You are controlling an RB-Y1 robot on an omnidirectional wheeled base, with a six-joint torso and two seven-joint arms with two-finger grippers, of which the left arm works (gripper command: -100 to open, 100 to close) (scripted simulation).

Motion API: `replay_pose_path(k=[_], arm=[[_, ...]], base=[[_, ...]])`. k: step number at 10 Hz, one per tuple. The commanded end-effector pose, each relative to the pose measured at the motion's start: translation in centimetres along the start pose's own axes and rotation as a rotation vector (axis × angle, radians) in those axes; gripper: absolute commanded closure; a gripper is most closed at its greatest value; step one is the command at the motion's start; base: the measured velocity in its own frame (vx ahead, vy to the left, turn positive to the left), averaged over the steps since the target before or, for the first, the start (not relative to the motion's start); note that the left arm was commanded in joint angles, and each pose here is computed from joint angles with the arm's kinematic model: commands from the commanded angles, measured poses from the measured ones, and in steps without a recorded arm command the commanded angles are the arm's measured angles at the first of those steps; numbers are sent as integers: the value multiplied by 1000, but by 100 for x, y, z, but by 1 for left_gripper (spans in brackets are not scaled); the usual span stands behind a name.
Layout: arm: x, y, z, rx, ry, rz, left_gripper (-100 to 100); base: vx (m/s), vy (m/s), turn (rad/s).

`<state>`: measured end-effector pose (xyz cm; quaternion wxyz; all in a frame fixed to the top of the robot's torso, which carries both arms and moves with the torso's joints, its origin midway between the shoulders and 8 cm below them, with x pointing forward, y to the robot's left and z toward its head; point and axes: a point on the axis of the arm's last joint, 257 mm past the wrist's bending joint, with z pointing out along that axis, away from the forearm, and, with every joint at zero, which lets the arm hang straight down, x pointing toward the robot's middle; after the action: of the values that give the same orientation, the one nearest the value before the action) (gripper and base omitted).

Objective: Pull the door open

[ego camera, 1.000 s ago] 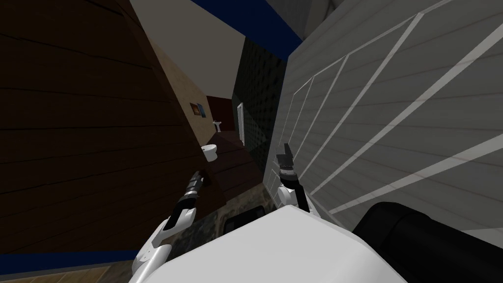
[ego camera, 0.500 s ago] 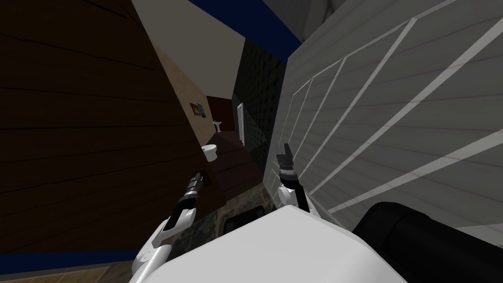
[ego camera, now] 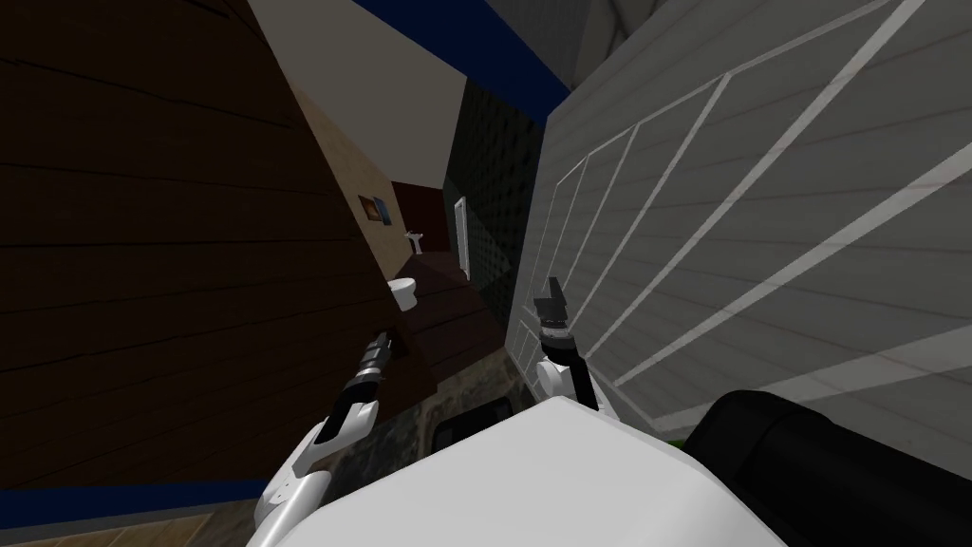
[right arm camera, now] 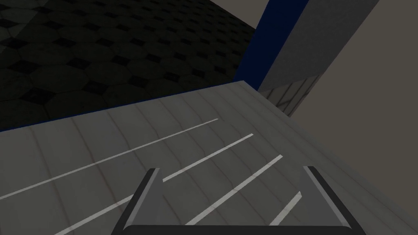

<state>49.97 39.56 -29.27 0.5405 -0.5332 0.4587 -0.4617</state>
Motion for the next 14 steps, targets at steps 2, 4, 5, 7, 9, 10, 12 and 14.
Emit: replay_pose_path(k=[2,4,5,7,9,10,12,14], arm=[[62,50,-10,-11,12,-3,100],[87,44,1,-10,19,-3,100],[99,42,6,-10,23,-3,100],[120,38,16,-11,29,-3,100],[141,35,25,-11,35,-4,100],[135,25,30,-9,33,-4,100],[146,50,-21,-13,52,-3,100],[146,42,-54,-11,68,-3,100]], base=[[-207,83,-154],[-223,94,-176],[-206,107,-161],[-220,84,-158],[-237,77,-142],[-101,34,-41],[-154,43,-125],[-222,55,-127]])
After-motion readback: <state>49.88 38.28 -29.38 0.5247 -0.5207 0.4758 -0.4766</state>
